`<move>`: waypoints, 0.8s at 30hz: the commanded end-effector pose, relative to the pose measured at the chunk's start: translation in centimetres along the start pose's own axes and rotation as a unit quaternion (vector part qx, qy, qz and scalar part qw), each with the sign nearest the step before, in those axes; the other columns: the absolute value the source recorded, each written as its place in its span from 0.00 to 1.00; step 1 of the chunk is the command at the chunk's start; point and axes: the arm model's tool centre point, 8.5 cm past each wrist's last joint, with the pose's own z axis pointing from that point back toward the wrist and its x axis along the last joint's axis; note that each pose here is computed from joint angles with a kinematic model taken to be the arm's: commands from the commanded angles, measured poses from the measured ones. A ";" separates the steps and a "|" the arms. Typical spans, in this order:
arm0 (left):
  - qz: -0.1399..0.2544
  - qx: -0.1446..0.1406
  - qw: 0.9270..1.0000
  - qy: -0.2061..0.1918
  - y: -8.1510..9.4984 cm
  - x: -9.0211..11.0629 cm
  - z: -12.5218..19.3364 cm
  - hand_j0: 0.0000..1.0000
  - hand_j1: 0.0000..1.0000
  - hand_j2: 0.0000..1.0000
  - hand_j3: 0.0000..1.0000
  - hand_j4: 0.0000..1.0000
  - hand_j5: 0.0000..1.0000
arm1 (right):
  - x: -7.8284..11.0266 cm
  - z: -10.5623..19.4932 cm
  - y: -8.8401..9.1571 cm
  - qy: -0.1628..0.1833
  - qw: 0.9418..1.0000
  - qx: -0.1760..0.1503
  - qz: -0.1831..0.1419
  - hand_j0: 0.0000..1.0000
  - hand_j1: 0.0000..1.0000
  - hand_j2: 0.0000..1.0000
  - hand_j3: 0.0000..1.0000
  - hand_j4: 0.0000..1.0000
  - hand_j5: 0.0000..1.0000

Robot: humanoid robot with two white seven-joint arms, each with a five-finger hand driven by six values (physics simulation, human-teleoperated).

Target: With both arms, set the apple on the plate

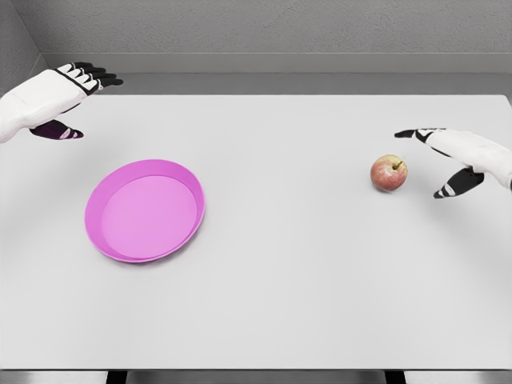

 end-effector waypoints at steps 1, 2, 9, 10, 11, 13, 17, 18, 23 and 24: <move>0.001 0.002 1.000 0.001 0.1 -0.1 0.1 1.00 1.00 1.00 1.00 1.00 1.00 | 0.0 -0.2 0.3 0.000 1.000 0.025 -0.003 1.00 1.00 1.00 1.00 1.00 1.00; 0.002 0.003 1.000 0.001 0.1 -0.1 0.1 1.00 1.00 1.00 1.00 1.00 1.00 | 0.0 -0.3 0.1 0.001 1.000 0.029 -0.002 1.00 1.00 1.00 1.00 1.00 1.00; 0.006 0.001 1.000 0.014 0.0 -0.9 0.4 1.00 1.00 1.00 1.00 1.00 1.00 | 1.9 -4.9 1.4 -0.020 0.996 0.089 -0.001 1.00 1.00 1.00 1.00 1.00 1.00; 0.006 0.001 1.000 0.014 0.0 -0.9 0.4 1.00 1.00 1.00 1.00 1.00 1.00 | 1.9 -5.0 1.4 -0.021 0.996 0.090 -0.003 1.00 1.00 1.00 1.00 1.00 1.00; 0.006 0.001 1.000 0.014 0.0 -0.9 0.3 1.00 1.00 1.00 1.00 1.00 1.00 | 1.9 -5.0 1.2 -0.020 0.996 0.088 -0.002 1.00 1.00 1.00 1.00 1.00 1.00; 0.006 0.001 1.000 0.014 0.0 -0.9 0.3 1.00 1.00 1.00 1.00 1.00 1.00 | 1.9 -5.1 1.3 -0.021 0.996 0.089 -0.003 1.00 1.00 1.00 1.00 1.00 1.00; 0.007 0.002 1.000 0.013 -0.1 -0.8 0.2 1.00 1.00 1.00 1.00 1.00 1.00 | 1.2 -5.3 1.2 -0.010 0.996 0.091 -0.006 1.00 1.00 1.00 1.00 1.00 1.00; 0.007 0.002 1.000 0.013 -0.1 -0.8 0.2 1.00 1.00 1.00 1.00 1.00 1.00 | 1.2 -5.8 0.6 -0.008 0.996 0.089 -0.003 1.00 1.00 1.00 1.00 1.00 1.00; 0.007 0.003 1.000 0.013 0.0 -0.8 0.2 1.00 1.00 1.00 1.00 1.00 1.00 | -0.2 -7.5 0.5 0.018 0.995 0.098 -0.014 1.00 1.00 1.00 1.00 1.00 1.00; 0.008 0.003 1.000 0.012 -0.1 -0.7 0.1 1.00 1.00 1.00 1.00 1.00 1.00 | -0.6 -7.5 0.5 0.023 0.995 0.099 -0.015 1.00 1.00 1.00 1.00 1.00 1.00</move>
